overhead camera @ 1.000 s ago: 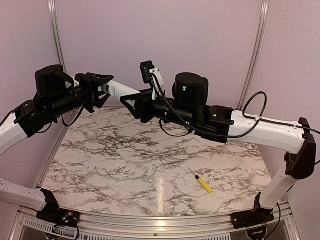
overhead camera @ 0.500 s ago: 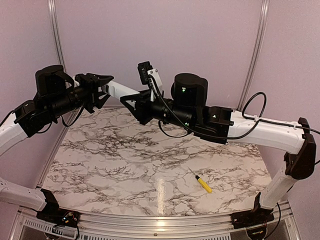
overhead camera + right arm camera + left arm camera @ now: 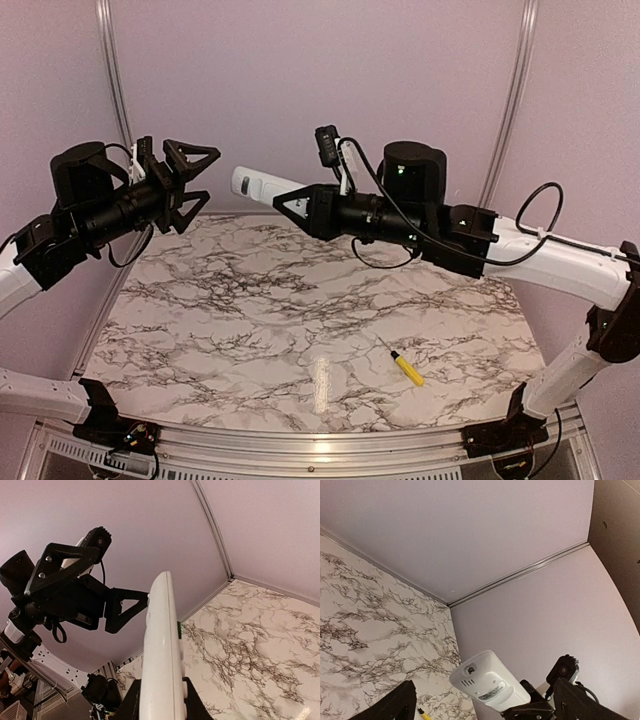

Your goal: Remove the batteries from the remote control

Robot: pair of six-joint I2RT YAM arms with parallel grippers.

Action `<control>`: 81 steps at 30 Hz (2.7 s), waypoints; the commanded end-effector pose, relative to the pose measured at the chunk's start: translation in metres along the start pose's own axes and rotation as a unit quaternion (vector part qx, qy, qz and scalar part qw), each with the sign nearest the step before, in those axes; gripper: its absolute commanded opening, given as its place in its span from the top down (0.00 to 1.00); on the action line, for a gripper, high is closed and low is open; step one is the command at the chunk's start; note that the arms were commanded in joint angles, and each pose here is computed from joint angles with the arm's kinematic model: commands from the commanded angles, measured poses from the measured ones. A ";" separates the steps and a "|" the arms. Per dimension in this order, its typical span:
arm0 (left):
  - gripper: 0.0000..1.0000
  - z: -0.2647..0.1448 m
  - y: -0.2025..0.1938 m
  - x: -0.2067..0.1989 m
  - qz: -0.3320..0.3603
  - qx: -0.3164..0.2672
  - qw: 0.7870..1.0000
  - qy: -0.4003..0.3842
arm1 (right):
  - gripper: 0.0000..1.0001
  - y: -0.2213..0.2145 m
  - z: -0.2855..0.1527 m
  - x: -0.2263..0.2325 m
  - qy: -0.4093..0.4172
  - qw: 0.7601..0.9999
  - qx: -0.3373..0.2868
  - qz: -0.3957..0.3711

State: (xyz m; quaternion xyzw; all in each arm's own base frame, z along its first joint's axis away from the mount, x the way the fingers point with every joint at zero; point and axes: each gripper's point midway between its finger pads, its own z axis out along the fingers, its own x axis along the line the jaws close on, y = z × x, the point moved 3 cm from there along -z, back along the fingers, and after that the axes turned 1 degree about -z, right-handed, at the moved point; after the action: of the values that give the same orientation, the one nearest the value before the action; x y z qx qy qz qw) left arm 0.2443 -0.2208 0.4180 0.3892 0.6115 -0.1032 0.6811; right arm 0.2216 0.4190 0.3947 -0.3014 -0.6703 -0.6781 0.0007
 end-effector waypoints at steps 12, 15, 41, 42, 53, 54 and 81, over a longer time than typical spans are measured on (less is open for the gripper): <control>0.01 -0.018 -0.045 -0.047 0.236 0.187 0.937 -0.175 | 1.00 0.027 -0.094 0.016 0.215 0.968 0.051 0.119; 0.01 -0.014 -0.054 -0.053 0.235 0.223 0.925 -0.198 | 1.00 0.022 -0.097 0.025 0.247 0.957 0.076 0.128; 0.27 0.012 -0.105 -0.052 0.169 0.337 0.892 -0.252 | 1.00 0.012 -0.083 0.029 0.294 0.932 0.127 0.172; 0.28 0.013 -0.107 -0.051 0.167 0.342 0.891 -0.247 | 1.00 0.012 -0.083 0.029 0.293 0.932 0.128 0.172; 0.43 0.017 -0.115 -0.049 0.167 0.360 0.886 -0.241 | 1.00 0.010 -0.078 0.028 0.288 0.934 0.127 0.169; 0.46 0.018 -0.114 -0.049 0.167 0.359 0.886 -0.241 | 1.00 0.010 -0.078 0.027 0.287 0.934 0.127 0.169; 1.00 0.026 -0.091 -0.015 0.192 0.256 0.939 -0.129 | 0.29 0.015 -0.078 -0.010 0.121 0.977 0.107 0.137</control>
State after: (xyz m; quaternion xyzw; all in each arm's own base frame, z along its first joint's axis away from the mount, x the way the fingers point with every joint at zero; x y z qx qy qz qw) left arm 0.1965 -0.3181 0.3950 0.6549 0.3527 -0.2299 0.6276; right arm 0.1968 0.3567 0.4034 -0.2762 -0.6832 -0.6220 0.2647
